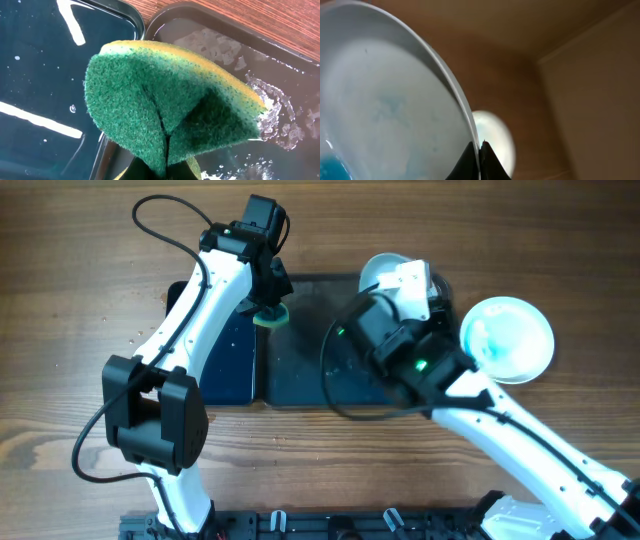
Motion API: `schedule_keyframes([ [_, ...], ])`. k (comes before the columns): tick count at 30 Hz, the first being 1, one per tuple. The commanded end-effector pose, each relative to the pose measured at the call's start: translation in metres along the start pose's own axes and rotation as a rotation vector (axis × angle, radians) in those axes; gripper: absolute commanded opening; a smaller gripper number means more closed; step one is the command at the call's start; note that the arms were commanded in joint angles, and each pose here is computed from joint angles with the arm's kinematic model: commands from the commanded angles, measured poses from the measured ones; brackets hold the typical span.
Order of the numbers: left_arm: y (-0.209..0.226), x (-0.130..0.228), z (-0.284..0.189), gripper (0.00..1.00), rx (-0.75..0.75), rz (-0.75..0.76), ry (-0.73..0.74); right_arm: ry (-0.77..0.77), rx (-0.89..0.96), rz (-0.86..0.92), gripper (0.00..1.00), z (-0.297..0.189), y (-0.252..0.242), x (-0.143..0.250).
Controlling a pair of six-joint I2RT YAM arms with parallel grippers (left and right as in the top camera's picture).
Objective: Clean dirty plates on tray and stack at the side
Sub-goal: 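Carry the third plate right and stack it on the plate pile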
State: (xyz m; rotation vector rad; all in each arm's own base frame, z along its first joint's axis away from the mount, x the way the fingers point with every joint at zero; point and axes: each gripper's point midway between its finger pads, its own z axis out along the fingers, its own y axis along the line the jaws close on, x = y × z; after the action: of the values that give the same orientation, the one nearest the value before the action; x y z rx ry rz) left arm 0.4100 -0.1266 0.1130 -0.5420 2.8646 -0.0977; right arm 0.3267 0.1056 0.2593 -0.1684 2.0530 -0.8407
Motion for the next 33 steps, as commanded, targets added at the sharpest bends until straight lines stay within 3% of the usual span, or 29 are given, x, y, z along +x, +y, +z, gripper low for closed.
schedule_keyframes([
  [1,-0.003,-0.001,-0.004,0.04,0.018,-0.015,-0.001,-0.189,0.301,-0.012,0.04,-0.038,-0.048,-0.030],
  [9,-0.003,-0.001,-0.004,0.04,0.017,-0.015,-0.001,-0.213,0.250,-0.020,0.04,-0.047,-0.035,-0.036],
  [12,-0.003,-0.001,-0.004,0.04,0.017,-0.015,-0.001,-0.140,0.001,-0.039,0.04,-0.035,0.006,-0.024],
  [18,-0.002,0.000,-0.004,0.04,0.011,-0.014,0.005,0.222,-0.453,0.170,0.04,0.008,0.055,0.026],
  [23,-0.002,0.000,-0.004,0.04,0.011,-0.015,0.005,0.469,-0.699,0.482,0.04,0.058,0.032,0.049],
  [26,-0.002,0.000,-0.004,0.04,0.011,-0.014,0.005,0.557,-0.662,0.657,0.04,0.092,-0.011,0.073],
  [29,-0.002,0.000,-0.004,0.04,0.011,-0.015,0.005,0.653,-0.484,0.848,0.04,0.128,-0.075,0.120],
  [33,-0.002,0.000,-0.004,0.04,0.012,-0.015,0.005,0.779,-0.281,0.959,0.04,0.152,-0.121,0.186],
])
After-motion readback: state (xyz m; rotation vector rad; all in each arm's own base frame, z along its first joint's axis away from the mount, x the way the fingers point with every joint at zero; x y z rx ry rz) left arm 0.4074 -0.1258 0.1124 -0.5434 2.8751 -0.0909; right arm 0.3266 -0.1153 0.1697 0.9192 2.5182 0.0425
